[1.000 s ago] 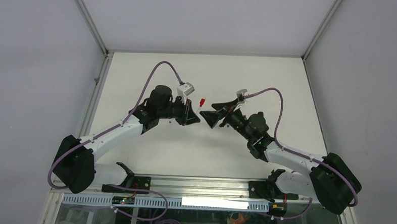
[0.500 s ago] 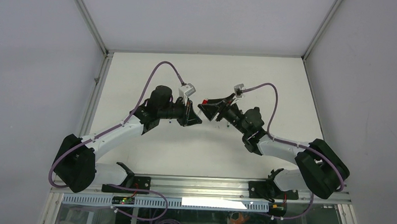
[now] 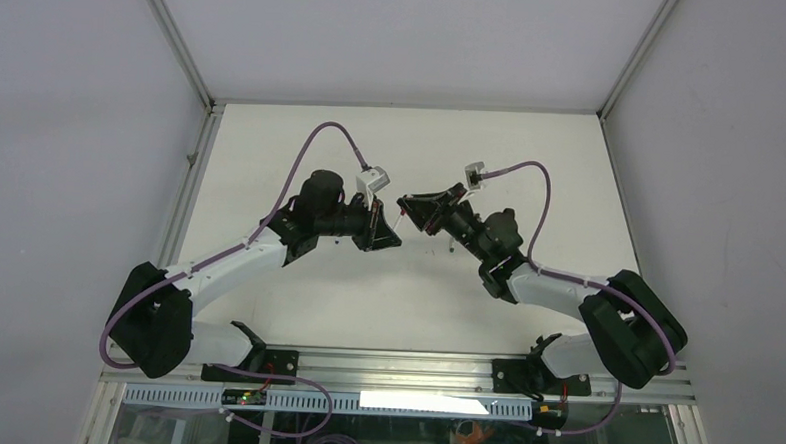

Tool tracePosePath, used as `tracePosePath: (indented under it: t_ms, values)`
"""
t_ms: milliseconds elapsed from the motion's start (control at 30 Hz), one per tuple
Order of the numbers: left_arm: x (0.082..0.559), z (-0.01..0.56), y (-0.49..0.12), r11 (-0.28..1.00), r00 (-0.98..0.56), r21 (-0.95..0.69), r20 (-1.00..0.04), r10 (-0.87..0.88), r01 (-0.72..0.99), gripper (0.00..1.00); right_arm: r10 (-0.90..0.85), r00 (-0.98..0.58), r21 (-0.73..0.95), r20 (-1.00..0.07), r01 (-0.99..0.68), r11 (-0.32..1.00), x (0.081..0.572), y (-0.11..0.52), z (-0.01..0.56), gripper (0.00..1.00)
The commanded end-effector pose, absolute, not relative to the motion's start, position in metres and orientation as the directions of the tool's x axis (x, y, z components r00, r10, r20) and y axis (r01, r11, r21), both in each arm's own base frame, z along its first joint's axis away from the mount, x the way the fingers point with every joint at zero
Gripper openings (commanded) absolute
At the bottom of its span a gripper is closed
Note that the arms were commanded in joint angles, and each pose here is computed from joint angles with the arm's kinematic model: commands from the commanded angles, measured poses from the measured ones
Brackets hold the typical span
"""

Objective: Insert the pens into the pen caps

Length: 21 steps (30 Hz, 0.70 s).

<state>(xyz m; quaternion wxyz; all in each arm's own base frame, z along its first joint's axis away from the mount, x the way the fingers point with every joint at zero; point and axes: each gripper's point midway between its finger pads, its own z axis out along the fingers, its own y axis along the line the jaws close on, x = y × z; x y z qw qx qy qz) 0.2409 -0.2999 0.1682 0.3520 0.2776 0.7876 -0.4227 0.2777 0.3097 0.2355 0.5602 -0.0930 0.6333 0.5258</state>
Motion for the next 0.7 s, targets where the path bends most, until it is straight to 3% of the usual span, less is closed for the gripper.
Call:
tracePosePath:
  t_ms: [0,200,667]
  values:
    - [0.242,0.178,-0.306,0.455,-0.551,-0.442,-0.823,0.137,0.773,0.00,0.511,-0.310,0.528,-0.802,-0.768,0.363,0.274,0.317,0.269,0.25]
    - [0.247,0.188,-0.305,0.471,-0.520,-0.413,-0.846,0.121,0.780,0.00,0.499,-0.329,0.539,-0.802,-0.760,0.364,0.274,0.318,0.265,0.00]
    - [0.293,0.267,-0.291,0.605,-0.264,-0.222,-0.964,-0.020,0.765,0.00,0.490,-0.424,0.617,-0.762,-0.705,0.350,0.270,0.321,0.238,0.00]
